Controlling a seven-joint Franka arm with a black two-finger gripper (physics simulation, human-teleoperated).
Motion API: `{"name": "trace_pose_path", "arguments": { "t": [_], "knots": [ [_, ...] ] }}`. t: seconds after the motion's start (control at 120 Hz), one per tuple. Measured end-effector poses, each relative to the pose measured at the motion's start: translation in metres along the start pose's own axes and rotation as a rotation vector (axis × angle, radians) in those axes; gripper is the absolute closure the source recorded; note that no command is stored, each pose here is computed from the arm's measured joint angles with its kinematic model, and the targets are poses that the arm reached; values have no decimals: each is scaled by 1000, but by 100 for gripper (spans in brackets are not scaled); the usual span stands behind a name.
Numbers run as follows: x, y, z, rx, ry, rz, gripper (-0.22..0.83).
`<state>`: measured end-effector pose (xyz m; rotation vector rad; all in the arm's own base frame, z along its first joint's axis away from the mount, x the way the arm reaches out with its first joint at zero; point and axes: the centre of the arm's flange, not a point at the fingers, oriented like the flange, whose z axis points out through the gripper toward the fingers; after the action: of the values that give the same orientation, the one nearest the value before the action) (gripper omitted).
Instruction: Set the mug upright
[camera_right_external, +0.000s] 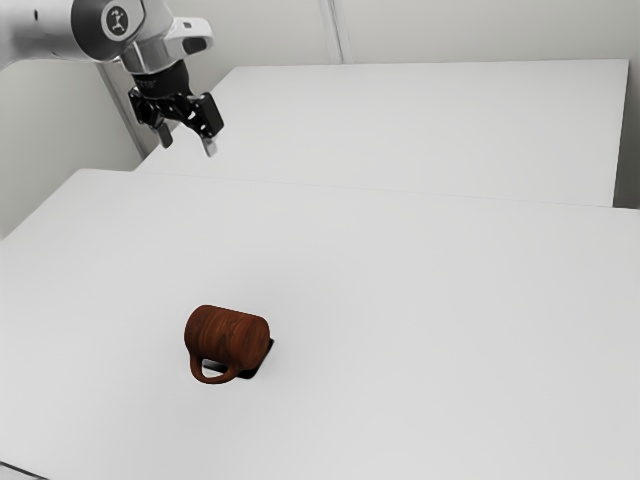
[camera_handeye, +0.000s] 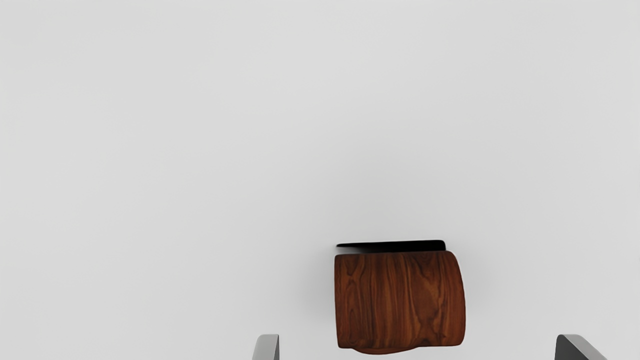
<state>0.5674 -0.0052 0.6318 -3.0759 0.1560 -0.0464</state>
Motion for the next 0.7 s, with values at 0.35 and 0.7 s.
{"name": "trace_pose_path", "arguments": {
  "t": [0.35,0.7],
  "knots": [
    [-8,-2,11,0,-18,-2,0],
    [-46,-48,74,-144,-71,-139,0]
  ]
}}
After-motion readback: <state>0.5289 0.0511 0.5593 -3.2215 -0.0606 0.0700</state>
